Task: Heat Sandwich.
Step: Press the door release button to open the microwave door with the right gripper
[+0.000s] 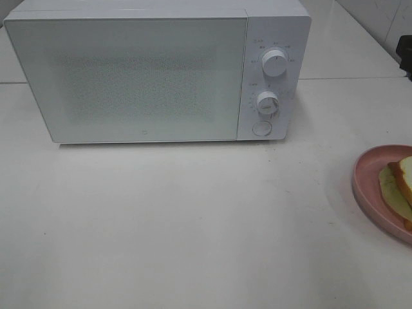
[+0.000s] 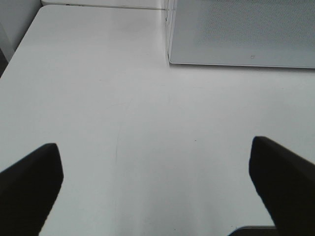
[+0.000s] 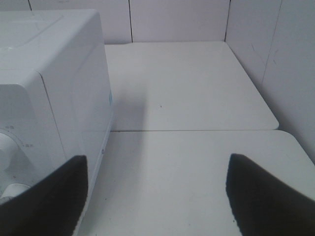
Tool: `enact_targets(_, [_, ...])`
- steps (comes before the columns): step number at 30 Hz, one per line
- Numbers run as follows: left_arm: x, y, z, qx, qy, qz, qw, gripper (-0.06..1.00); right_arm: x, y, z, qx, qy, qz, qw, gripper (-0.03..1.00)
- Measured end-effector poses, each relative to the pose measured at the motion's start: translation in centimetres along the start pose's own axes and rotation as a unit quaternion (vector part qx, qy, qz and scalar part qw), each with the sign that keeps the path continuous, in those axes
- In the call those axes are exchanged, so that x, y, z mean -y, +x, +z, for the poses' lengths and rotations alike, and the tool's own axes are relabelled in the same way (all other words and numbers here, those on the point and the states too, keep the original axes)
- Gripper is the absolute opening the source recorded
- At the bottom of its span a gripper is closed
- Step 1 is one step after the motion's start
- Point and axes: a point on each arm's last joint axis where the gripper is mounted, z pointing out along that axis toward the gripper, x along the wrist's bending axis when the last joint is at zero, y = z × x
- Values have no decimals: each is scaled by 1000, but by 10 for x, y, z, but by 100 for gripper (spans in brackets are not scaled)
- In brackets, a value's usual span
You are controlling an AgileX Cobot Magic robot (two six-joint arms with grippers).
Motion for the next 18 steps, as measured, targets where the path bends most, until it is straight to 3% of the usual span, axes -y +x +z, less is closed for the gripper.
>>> enact_targets(8, [0,0,0,0,0,0,1000,97,18,3,3,1,-42,0,999,75])
enact_targets(18, [0,0,0,0,0,0,1000,97,46,40,11,-12,-55,-33,998,75])
